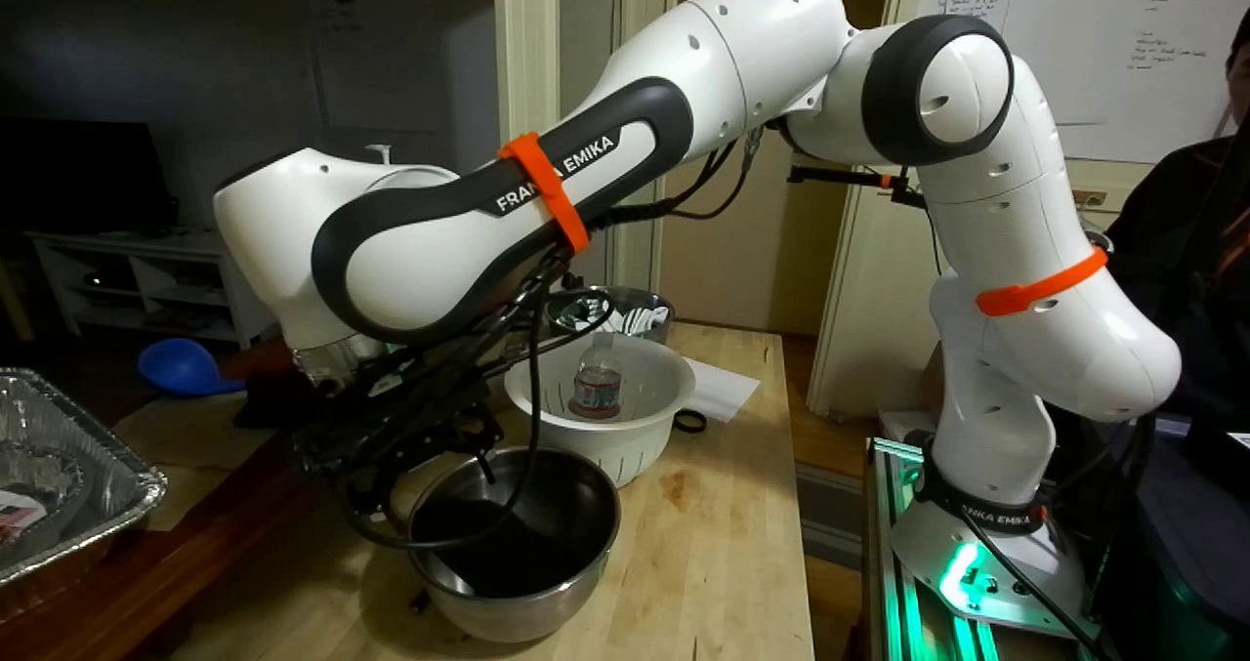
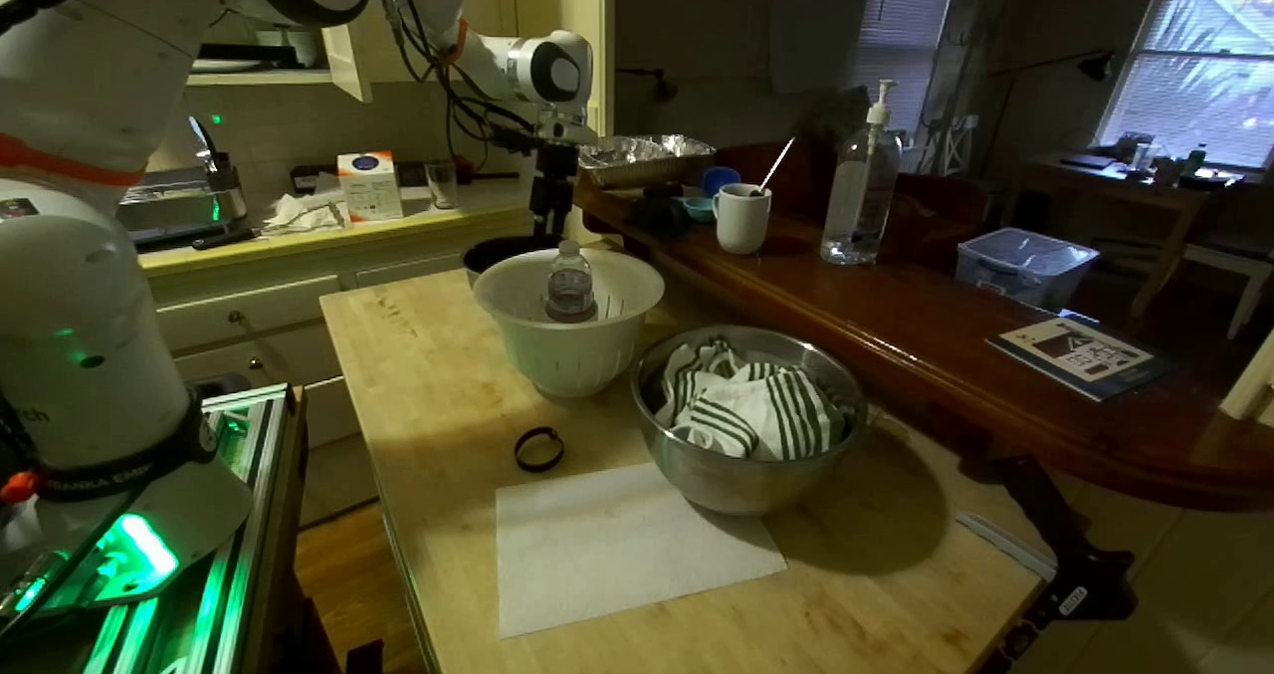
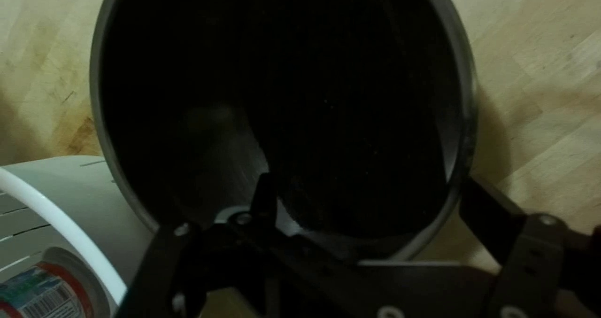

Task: Pick up the black object from the silver bowl and put it on the ball that is on the far right

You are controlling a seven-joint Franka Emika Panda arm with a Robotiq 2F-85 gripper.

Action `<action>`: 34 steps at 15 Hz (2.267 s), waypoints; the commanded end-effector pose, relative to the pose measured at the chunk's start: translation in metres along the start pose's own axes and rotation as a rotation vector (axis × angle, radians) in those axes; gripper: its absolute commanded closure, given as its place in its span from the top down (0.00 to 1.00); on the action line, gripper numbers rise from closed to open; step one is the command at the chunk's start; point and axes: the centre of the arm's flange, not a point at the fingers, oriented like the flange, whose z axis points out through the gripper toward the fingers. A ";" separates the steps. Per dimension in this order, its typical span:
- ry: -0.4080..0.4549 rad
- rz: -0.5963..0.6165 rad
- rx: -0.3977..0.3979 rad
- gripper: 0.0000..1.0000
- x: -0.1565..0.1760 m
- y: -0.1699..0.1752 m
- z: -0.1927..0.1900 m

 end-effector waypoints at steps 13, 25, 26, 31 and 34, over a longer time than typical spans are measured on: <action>0.001 0.047 -0.024 0.00 -0.003 0.015 0.003; 0.066 0.150 0.164 0.02 0.028 0.079 -0.114; 0.078 0.162 0.174 0.02 0.031 0.086 -0.130; 0.135 0.234 0.186 0.02 0.043 0.131 -0.189; 0.126 0.340 0.196 0.02 0.074 0.168 -0.216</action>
